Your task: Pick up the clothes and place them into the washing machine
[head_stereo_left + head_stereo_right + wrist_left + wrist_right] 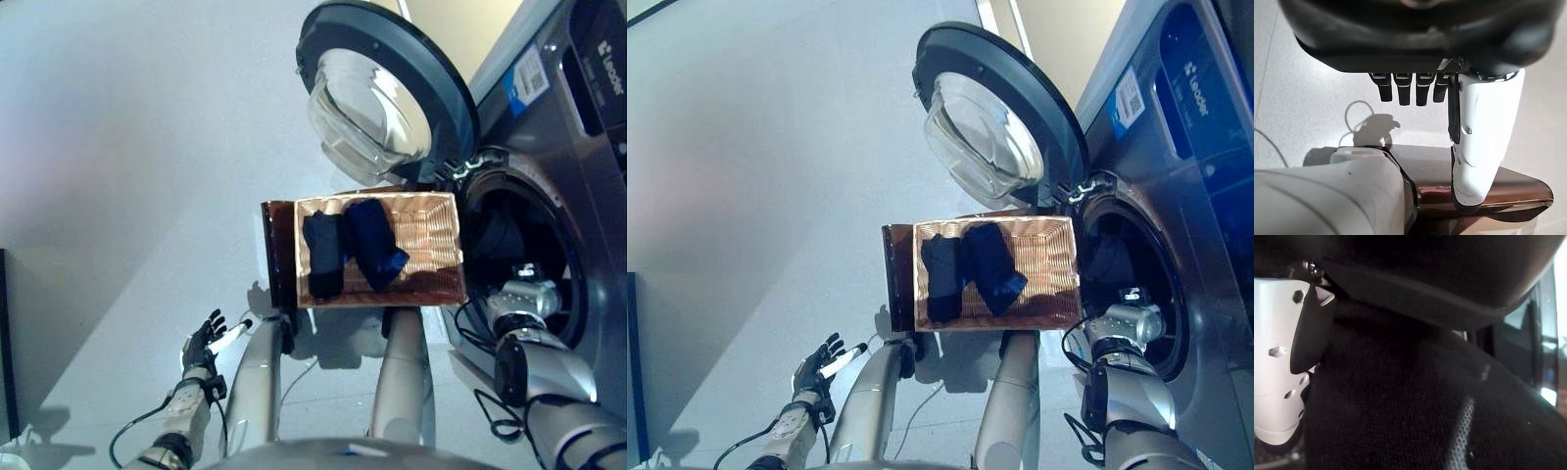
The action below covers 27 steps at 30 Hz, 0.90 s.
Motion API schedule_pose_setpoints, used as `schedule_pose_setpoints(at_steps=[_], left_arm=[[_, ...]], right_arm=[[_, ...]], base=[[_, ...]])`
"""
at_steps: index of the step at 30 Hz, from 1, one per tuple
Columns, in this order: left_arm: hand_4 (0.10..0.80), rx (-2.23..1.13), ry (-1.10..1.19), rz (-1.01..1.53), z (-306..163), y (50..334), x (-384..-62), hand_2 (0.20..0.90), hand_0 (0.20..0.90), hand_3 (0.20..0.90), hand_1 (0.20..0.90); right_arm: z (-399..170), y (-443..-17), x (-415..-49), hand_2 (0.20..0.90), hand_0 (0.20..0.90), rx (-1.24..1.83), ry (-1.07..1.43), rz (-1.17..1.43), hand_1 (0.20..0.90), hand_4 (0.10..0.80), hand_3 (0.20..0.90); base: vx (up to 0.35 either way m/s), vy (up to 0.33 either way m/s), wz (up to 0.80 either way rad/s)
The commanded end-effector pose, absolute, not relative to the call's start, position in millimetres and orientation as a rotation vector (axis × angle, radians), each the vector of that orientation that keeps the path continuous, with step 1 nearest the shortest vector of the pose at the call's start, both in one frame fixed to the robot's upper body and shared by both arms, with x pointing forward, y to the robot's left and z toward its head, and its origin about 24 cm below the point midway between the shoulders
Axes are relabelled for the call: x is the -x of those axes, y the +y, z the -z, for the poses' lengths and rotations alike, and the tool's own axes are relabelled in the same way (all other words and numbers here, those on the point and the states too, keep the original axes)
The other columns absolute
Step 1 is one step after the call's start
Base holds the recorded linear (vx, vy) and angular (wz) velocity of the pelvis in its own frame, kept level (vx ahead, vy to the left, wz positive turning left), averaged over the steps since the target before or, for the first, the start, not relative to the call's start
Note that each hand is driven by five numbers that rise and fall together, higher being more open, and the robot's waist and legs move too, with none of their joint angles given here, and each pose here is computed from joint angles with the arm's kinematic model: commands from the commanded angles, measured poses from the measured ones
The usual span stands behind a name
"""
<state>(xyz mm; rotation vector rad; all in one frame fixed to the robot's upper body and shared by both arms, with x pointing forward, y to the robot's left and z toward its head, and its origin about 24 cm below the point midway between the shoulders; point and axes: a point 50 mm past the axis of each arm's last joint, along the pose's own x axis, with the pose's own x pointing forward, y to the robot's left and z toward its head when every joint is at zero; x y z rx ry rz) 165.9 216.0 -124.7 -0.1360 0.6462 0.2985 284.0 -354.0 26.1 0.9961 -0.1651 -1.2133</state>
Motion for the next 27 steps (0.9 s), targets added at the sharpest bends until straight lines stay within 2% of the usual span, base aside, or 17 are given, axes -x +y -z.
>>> schedule_pose_setpoints(at_steps=[1, 9, 15, 19, 27], left_arm=[[0.8, 0.054, 0.637, -0.396, 121.2, 254.4, -144.0, 0.9, 0.9, 0.9, 0.9], [0.8, 0.062, 0.596, -0.391, 116.5, 252.4, -150.7, 0.9, 0.9, 0.9, 0.9], [0.8, 0.057, 0.575, -0.378, 113.9, 250.9, -153.2, 0.9, 0.9, 0.9, 0.9], [0.8, 0.057, 0.591, -0.372, 116.3, 247.5, -151.0, 0.9, 0.9, 0.9, 0.9], [0.8, 0.059, 0.59, -0.358, 116.5, 244.9, -149.3, 0.9, 0.9, 0.9, 0.9]], right_arm=[[-63.3, -385.5, -277.1, 0.2, 0.2, -0.927, -0.373, 1.244, 0.2, 0.3, 0.2], [-75.7, -387.1, -282.5, 0.2, 0.2, -1.03, -0.424, 1.311, 0.2, 0.3, 0.2], [-91.7, -409.5, -270.2, 0.2, 0.2, -0.995, -0.462, 1.396, 0.2, 0.3, 0.2], [-93.4, -423.9, -253.4, 0.2, 0.2, -1.124, -0.559, 1.498, 0.2, 0.3, 0.2], [-123.4, -444.4, -240.5, 0.2, 0.2, -1.096, -0.679, 1.532, 0.2, 0.3, 0.2]], base=[[-0.023, 0.027, -0.03], [-0.003, 0.009, 0.02], [-0.002, 0.006, 0.03], [0.013, 0.024, 0.05], [0.009, 0.034, 0.0]])
